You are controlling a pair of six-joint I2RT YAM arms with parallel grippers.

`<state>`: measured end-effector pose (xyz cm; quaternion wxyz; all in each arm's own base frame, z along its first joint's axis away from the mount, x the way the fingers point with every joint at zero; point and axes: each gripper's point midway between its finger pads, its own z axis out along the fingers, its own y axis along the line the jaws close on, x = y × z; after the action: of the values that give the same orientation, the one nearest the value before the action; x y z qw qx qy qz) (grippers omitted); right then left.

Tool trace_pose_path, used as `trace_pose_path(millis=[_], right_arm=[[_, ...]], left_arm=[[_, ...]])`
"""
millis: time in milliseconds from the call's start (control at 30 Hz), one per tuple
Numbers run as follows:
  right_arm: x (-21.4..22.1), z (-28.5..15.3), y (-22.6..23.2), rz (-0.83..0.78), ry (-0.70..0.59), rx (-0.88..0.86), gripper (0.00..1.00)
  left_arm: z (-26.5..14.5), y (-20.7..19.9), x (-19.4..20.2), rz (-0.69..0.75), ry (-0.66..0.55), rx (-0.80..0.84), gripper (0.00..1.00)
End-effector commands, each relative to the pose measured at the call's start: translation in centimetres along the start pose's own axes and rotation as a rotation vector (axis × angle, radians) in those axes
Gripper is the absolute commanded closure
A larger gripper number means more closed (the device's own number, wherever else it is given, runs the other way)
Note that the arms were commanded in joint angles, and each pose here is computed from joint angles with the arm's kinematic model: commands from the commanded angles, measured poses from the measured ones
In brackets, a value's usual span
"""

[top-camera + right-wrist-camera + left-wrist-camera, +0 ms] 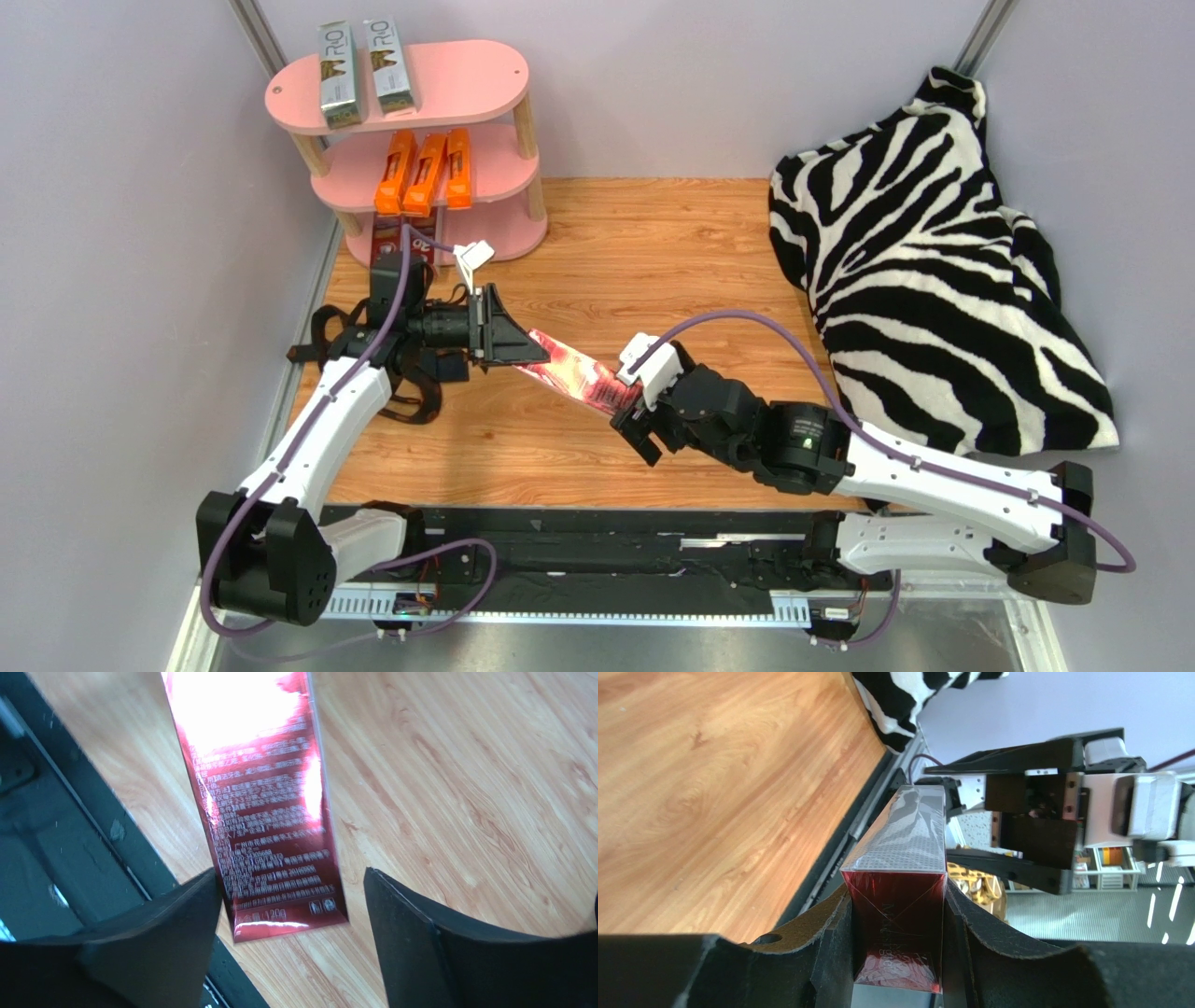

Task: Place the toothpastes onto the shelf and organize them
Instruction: Pick up the toothpaste from the center of the board.

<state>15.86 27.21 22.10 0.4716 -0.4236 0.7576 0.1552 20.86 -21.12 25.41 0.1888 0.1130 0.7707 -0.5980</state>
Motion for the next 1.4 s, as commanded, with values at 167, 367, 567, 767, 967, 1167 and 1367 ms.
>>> trace_pose_path(millis=[167,367,567,767,967,1167,1367], right_arm=[[-4.6,-2.9,-4.4,0.374,-0.243,0.211,0.0],[-6.4,-2.4,-3.3,0.609,-0.355,0.054,0.0],[-9.4,-0.9,-1.0,0.823,-0.46,-0.249,0.0],[-11.5,0.8,0.5,0.967,-0.469,-0.475,0.0],[-12.6,2.1,0.0,1.055,-0.519,-0.542,0.02],[-12.3,4.3,-0.6,1.171,-0.487,-0.574,0.14],[-11.6,4.7,-1.2,1.187,-0.485,-0.534,0.15]], left_arm=[[-0.2,1.3,-2.6,0.001,-0.112,0.001,0.7],[-2.7,1.9,-4.6,0.014,-0.275,-0.042,0.7],[-6.1,1.1,-6.1,0.007,-0.443,-0.063,0.7],[-7.2,0.0,-6.3,0.015,-0.487,-0.06,0.7],[-7.2,-0.9,-5.9,0.036,-0.472,-0.041,0.71],[-7.3,-1.3,-5.8,0.044,-0.479,-0.041,0.71],[-7.5,-1.9,-6.3,0.063,-0.487,-0.031,0.71]])
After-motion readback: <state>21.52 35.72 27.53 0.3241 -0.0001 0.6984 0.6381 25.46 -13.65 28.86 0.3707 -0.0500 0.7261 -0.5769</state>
